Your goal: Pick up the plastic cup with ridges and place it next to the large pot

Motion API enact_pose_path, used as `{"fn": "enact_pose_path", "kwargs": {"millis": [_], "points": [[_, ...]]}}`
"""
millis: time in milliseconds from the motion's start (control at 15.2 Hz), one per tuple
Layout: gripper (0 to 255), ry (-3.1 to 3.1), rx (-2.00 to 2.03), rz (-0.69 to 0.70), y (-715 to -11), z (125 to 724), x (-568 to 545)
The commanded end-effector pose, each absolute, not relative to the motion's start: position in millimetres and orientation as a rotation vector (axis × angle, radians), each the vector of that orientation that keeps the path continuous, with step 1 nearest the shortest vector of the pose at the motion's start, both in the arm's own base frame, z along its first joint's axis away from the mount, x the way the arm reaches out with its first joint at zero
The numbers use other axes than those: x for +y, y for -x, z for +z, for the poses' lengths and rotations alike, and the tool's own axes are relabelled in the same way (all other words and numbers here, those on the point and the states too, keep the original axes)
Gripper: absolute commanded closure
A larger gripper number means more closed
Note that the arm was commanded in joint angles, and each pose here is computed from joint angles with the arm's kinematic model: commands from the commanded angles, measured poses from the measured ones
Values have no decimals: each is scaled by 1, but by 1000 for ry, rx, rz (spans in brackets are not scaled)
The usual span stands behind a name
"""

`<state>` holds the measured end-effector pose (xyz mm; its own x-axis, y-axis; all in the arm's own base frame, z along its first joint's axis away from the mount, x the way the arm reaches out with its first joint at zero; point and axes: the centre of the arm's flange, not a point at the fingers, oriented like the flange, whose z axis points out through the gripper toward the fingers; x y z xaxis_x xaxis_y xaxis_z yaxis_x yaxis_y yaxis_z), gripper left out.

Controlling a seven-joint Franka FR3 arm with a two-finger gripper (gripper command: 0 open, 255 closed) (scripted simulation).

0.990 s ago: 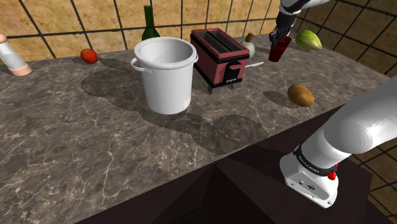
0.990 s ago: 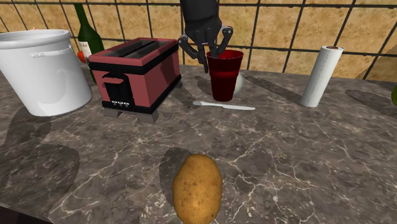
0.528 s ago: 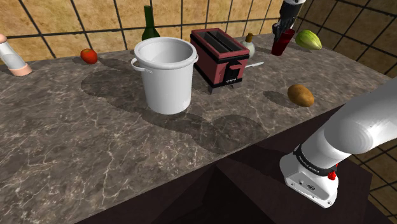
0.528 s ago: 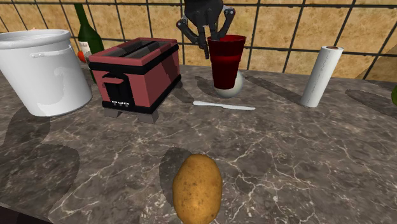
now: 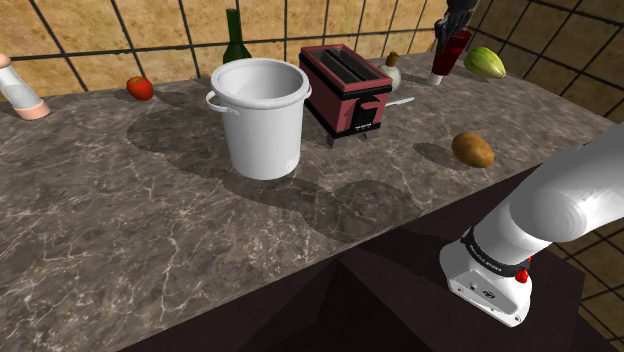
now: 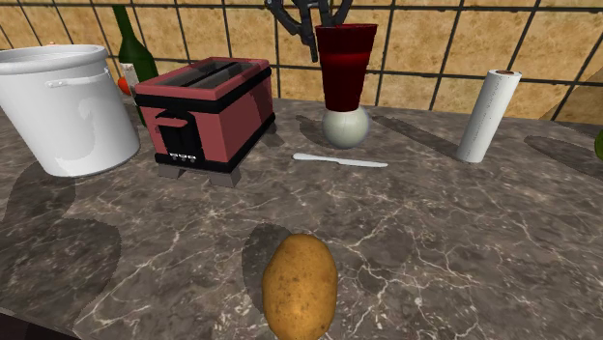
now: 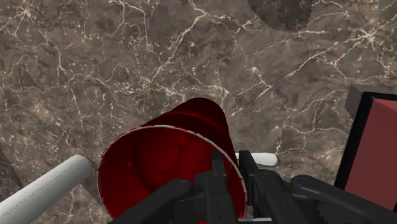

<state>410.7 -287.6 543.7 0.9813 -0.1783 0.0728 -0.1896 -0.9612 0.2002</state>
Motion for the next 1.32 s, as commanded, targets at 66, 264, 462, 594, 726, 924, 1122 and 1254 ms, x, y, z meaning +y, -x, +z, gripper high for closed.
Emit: {"fn": "enact_pose_path", "kwargs": {"millis": [66,264,462,594,726,924,1122,1254], "points": [[255,-2920,-274,80,-410,559,-288],[255,-2920,-274,80,-410,575,-288],[255,-2920,-274,80,-410,591,-288],[255,-2920,-274,80,-410,602,-288],[255,-2920,-274,80,-410,612,-288],[255,-2920,-274,80,-410,628,-288],[255,-2920,-274,80,-410,644,-288],[255,-2920,-274,80,-410,655,-288]]}}
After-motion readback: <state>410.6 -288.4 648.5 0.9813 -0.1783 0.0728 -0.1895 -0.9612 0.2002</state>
